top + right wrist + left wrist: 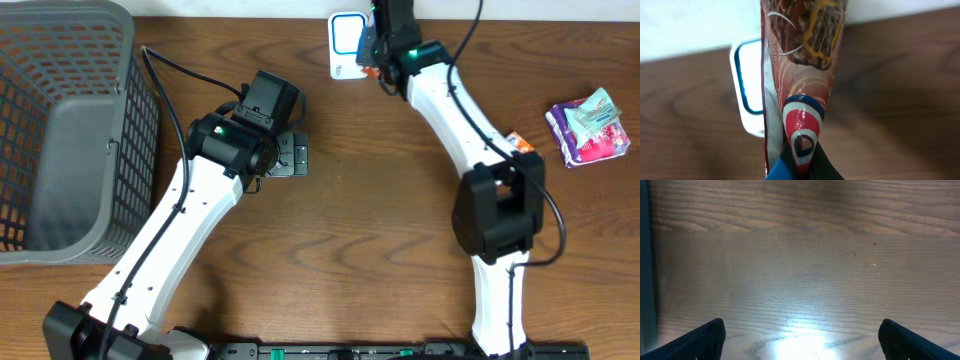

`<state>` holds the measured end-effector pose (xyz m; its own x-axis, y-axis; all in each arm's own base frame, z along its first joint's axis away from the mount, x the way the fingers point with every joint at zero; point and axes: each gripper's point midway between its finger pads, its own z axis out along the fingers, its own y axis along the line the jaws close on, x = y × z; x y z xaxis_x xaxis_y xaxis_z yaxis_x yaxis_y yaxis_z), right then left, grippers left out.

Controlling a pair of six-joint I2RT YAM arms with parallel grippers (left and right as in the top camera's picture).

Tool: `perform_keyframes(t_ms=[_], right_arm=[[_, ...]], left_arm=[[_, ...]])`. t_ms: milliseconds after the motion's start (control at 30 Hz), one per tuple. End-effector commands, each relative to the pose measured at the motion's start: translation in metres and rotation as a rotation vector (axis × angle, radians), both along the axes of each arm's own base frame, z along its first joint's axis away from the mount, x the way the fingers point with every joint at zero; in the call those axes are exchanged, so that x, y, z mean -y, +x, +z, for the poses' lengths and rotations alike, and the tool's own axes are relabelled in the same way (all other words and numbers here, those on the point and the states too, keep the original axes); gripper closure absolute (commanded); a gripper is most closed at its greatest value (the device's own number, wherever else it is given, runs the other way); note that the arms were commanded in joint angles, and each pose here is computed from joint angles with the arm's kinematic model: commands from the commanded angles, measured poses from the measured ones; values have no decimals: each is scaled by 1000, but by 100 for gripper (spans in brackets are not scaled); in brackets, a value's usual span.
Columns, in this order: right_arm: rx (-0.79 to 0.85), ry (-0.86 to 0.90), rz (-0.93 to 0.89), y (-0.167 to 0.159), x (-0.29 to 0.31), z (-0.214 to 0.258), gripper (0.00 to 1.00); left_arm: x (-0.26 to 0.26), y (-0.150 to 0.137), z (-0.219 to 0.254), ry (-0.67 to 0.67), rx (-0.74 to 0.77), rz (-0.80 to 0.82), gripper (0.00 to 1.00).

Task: Scan the item barcode

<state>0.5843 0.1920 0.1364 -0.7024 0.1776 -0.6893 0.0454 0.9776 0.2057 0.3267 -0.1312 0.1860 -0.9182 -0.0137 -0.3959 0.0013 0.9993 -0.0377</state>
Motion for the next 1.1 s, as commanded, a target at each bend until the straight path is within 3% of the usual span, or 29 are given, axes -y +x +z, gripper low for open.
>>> perform_keyframes(t_ms=[0, 200, 633, 867, 1067], right_arm=[[-79, 14, 52, -4, -24, -48, 99], [-30, -10, 84, 1, -30, -37, 99], [179, -39, 11, -3, 0, 87, 99], [220, -158, -266, -30, 63, 136, 99], [146, -257, -365, -44, 103, 126, 99]], left_arm=[[-4, 0, -1, 17, 1, 12, 2], [-4, 0, -1, 17, 1, 12, 2], [-4, 0, -1, 17, 0, 12, 2], [-4, 0, -1, 17, 0, 12, 2], [-4, 0, -1, 17, 1, 12, 2]])
